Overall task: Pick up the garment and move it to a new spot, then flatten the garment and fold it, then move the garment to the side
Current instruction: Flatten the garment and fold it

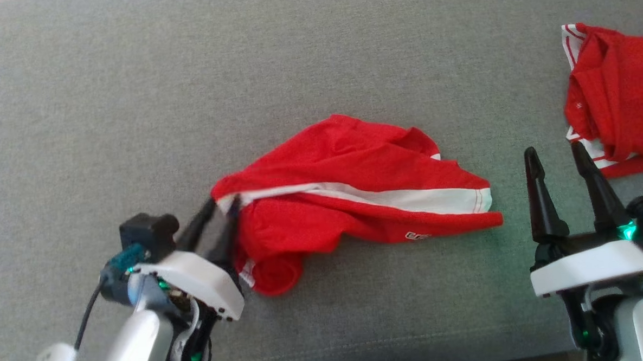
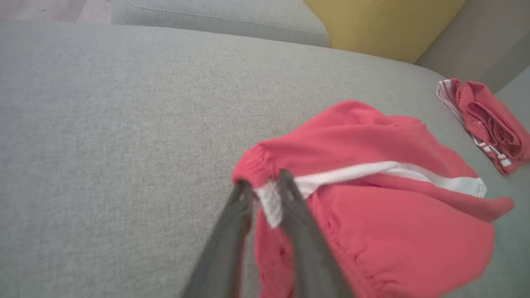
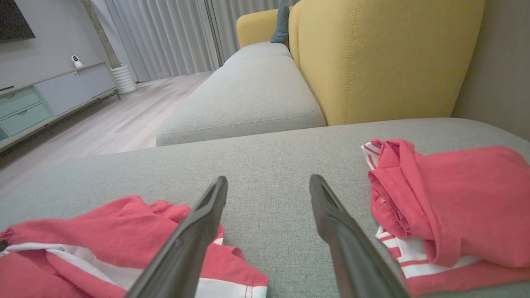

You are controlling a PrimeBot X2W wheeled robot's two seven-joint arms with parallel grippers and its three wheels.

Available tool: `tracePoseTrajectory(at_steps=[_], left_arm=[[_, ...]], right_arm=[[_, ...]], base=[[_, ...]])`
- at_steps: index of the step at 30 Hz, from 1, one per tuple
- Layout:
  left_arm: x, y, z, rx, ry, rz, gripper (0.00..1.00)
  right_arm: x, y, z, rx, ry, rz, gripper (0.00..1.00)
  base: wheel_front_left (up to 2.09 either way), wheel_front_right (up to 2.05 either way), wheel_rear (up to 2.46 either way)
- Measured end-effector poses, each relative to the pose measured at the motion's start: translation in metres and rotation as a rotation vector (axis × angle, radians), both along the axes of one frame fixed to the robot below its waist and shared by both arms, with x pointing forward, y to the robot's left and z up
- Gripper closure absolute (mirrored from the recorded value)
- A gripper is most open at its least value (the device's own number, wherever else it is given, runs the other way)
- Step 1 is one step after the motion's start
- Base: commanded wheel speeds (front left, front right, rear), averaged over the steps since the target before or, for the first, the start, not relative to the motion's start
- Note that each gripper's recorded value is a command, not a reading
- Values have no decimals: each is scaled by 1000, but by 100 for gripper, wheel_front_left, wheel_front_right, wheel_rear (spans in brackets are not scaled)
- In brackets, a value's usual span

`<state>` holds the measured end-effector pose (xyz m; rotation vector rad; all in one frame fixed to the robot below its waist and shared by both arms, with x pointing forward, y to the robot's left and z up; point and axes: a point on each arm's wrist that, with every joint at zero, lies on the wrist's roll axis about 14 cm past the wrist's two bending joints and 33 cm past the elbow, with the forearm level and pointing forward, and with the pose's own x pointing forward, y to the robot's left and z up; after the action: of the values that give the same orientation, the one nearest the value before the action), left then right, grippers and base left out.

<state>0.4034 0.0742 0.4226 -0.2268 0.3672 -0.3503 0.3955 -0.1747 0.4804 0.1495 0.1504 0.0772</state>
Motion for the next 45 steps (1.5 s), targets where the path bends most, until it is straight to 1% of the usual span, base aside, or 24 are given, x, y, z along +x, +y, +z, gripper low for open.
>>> tracePoseTrajectory(at_steps=[2,6,11,15,20,24,37,42,45], left_arm=[[1,4,4,-12,-30,34,0],[9,24,28,-1,-166,130,0],[14,46,62,49,-332,224,0],[8,54,74,64,-377,247,0],[-9,63,73,98,-376,277,0],[-19,66,66,107,-352,284,0],[-20,66,68,111,-354,284,0],[-19,55,61,111,-323,223,0],[-12,44,49,100,-246,161,0]], right_arm=[[1,0,0,0,-1,1,0],[4,3,4,-10,-16,11,0],[8,7,18,-29,-57,33,0],[6,14,22,-33,-65,54,0],[0,22,27,-29,-74,80,0],[-10,22,19,-27,-44,80,0],[-10,23,20,-23,-45,82,0],[-10,23,18,-23,-40,81,0],[-7,24,15,-22,-31,84,0]], base=[[0,0,0],[0,0,0],[0,0,0],[0,0,0],[0,0,0],[0,0,0],[0,0,0],[0,0,0],[0,0,0]])
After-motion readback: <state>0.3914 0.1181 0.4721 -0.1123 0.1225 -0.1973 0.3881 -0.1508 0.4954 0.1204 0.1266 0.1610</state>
